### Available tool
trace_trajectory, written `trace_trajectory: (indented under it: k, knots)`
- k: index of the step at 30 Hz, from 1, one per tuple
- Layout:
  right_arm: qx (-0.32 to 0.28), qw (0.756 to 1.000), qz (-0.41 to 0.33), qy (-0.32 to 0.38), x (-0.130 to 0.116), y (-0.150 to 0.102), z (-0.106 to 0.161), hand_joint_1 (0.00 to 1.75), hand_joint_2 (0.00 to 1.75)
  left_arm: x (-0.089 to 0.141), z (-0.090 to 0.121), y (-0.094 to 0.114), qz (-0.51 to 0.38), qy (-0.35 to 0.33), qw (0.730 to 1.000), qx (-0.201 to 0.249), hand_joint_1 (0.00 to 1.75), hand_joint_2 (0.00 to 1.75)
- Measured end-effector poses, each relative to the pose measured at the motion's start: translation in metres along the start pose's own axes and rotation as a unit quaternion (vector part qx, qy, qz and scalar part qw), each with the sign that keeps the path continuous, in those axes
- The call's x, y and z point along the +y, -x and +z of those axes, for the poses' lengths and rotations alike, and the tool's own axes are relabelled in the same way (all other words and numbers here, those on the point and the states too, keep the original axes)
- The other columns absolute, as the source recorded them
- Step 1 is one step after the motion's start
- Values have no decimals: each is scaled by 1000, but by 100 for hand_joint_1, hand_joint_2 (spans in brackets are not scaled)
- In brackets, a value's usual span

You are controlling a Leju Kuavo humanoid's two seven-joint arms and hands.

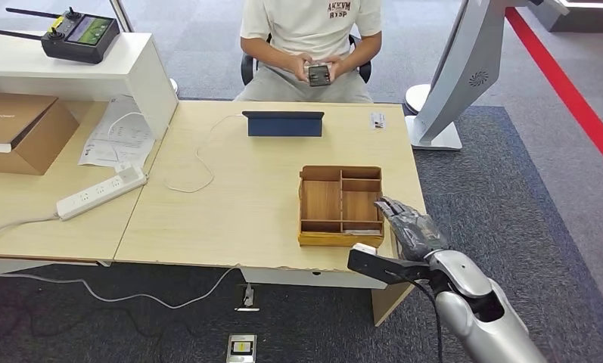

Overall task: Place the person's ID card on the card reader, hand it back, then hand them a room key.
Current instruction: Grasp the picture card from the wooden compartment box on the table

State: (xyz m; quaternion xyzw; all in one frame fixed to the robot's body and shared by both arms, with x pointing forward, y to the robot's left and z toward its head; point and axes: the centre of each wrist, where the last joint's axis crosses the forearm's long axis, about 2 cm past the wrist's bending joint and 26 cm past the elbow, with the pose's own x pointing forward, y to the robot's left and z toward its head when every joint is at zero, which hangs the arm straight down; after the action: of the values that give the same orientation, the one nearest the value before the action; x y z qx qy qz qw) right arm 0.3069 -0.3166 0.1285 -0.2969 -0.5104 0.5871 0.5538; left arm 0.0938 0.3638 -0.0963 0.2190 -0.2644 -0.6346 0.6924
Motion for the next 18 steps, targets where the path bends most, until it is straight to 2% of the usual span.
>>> trace_trajectory:
  k: [8, 18]
  knots:
    - [-19, 999, 7, 42, 8, -16, -3, 0, 175, 0, 0, 0, 1, 0, 1000, 1, 0, 0]
    - [-49, 992, 16, 115, 22, -22, -15, 0, 175, 0, -1, -1, 0, 0, 1000, 2, 0, 0]
